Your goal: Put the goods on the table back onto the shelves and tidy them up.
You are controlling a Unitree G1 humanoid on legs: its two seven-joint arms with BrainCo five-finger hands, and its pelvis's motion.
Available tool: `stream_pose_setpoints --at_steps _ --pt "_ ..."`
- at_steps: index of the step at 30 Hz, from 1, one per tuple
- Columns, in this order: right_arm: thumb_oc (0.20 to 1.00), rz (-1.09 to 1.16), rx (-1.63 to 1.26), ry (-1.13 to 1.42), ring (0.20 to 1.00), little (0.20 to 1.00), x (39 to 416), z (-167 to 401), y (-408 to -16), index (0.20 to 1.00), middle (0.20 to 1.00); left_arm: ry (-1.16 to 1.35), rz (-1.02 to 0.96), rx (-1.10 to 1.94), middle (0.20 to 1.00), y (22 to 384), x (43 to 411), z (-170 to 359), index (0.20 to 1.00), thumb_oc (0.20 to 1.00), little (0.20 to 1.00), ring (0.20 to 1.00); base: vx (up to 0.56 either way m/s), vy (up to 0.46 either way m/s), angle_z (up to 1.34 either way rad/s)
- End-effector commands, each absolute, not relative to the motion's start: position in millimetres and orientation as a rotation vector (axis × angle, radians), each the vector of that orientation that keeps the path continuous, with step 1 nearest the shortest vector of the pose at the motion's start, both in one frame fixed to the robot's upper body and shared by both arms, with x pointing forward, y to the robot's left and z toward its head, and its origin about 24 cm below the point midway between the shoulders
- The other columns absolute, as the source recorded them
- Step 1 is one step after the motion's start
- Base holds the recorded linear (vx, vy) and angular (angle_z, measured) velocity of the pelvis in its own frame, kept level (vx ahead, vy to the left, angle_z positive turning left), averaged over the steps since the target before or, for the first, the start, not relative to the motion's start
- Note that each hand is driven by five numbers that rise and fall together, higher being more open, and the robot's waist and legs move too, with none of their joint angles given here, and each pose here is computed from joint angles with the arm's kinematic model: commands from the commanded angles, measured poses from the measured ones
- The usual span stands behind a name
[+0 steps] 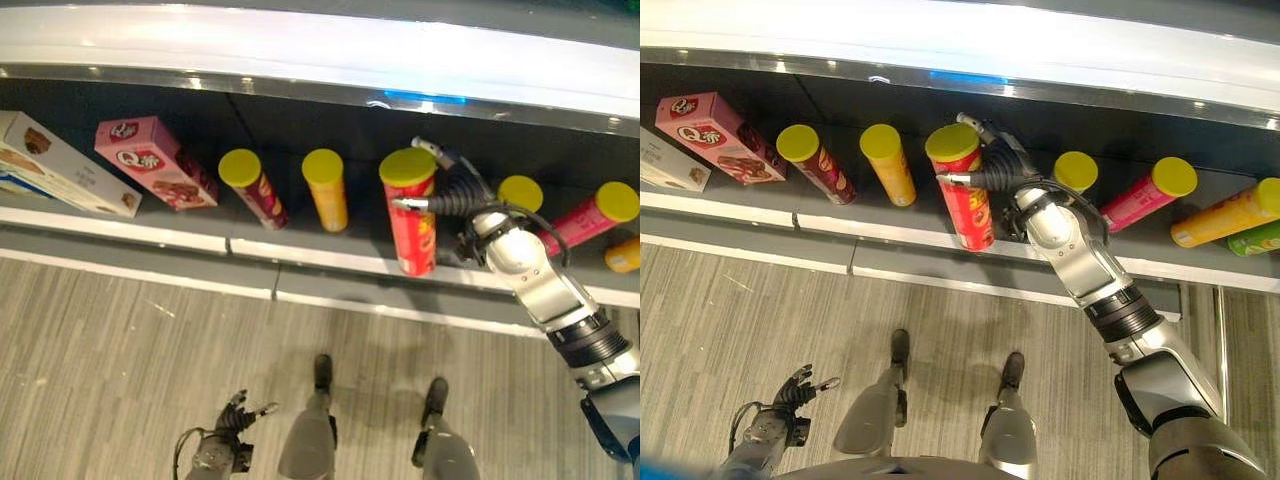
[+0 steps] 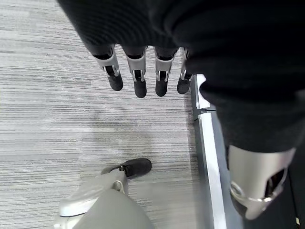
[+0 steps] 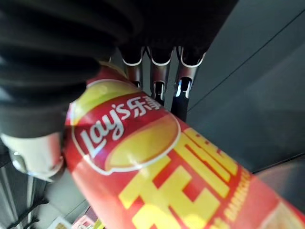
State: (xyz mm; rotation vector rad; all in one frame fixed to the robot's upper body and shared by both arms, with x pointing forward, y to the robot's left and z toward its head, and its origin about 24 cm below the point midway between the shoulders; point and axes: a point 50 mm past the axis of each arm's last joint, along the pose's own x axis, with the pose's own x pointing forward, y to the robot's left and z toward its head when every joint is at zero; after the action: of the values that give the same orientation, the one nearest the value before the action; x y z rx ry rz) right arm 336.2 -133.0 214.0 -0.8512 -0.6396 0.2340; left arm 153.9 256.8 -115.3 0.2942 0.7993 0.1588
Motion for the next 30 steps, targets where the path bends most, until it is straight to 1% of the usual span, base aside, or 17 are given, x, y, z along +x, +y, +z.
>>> stream_pose_setpoints --at_steps 1,6,12,23,30 --pt "0.2 0.098 -0.873 -0.873 0.2 0.2 330.0 268.7 -130.8 0.2 0.2 0.749 0.162 0.353 1.0 267.3 166.5 -105.3 1.0 1.0 1.0 1.0 0.0 -0.006 0.03" --pt "0.2 0.001 -0.903 -0.911 0.2 0.2 327.4 273.8 -137.9 0.2 0.2 0.737 0.168 0.346 1.0 265.1 169.0 -104.0 1.0 1.0 1.0 1.0 0.0 0.0 0.0" --pt "0.2 -0.087 -0.913 -0.959 0.2 0.2 323.0 274.4 -137.5 0.2 0.2 0.72 0.17 0.342 1.0 260.6 172.3 -103.0 1.0 1.0 1.0 1.0 0.0 0.0 0.0" --pt "0.2 -0.299 -0.855 -1.062 0.2 0.2 319.0 285.3 -128.3 0.2 0.2 0.654 0.182 0.332 1.0 247.5 185.9 -96.1 1.0 1.0 1.0 1.0 -0.01 0.004 0.03" --pt "0.2 -0.388 -0.82 -1.068 0.2 0.2 321.3 288.3 -133.4 0.2 0.2 0.607 0.184 0.318 1.0 243.0 194.4 -89.3 1.0 1.0 1.0 1.0 -0.01 0.005 0.03"
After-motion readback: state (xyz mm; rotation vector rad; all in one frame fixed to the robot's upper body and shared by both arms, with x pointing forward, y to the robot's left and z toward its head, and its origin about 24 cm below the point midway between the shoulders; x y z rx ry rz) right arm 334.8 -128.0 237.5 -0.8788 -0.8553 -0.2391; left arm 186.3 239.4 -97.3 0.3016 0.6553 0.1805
